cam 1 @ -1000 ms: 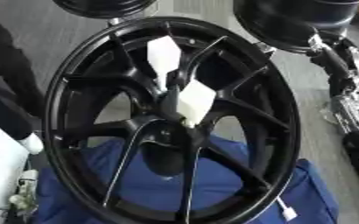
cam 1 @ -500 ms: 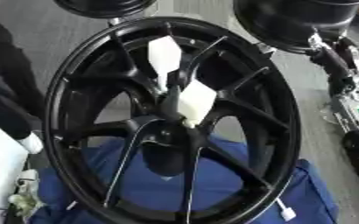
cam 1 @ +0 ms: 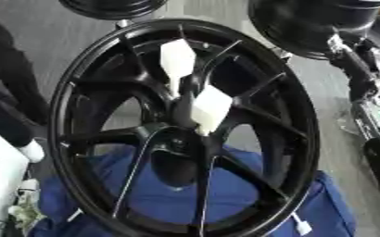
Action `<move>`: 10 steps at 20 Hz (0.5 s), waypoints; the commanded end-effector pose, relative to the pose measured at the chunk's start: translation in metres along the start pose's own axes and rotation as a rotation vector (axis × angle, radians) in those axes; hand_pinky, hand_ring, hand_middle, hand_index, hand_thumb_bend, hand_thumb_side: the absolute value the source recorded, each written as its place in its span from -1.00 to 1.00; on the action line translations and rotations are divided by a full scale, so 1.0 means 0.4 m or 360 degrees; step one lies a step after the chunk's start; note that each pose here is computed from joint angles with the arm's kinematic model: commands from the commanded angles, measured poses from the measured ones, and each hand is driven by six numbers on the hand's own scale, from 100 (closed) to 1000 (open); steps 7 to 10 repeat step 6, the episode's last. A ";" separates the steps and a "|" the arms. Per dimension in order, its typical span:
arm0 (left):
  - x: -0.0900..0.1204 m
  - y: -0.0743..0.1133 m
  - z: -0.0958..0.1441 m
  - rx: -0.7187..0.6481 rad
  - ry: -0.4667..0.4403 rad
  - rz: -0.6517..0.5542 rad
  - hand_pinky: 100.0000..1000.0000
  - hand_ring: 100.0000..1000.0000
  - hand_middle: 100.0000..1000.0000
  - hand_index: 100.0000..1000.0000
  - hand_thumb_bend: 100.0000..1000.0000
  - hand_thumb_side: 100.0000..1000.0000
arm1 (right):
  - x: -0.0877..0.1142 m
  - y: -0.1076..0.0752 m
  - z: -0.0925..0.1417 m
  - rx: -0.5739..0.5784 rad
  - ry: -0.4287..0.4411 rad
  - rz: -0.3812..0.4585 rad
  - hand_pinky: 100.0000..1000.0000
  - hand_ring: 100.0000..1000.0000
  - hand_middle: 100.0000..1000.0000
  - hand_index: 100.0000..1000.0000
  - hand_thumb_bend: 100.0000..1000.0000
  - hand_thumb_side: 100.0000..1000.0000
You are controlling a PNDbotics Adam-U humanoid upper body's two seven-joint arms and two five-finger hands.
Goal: Pull the pin out of the wheel hub.
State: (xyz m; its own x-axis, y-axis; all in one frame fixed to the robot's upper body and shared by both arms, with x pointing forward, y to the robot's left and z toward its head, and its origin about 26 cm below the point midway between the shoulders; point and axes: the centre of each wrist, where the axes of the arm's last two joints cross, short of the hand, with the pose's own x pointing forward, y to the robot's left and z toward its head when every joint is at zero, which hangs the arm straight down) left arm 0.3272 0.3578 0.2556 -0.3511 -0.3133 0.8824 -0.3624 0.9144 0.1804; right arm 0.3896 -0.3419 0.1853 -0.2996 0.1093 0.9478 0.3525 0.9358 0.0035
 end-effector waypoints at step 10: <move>-0.066 -0.040 0.028 0.0134 -0.0142 0.0350 0.36 0.55 0.41 0.42 -0.54 0.70 | 0.040 -0.004 -0.012 -0.0016 -0.0079 -0.0002 0.58 0.28 0.30 0.49 -0.29 -0.36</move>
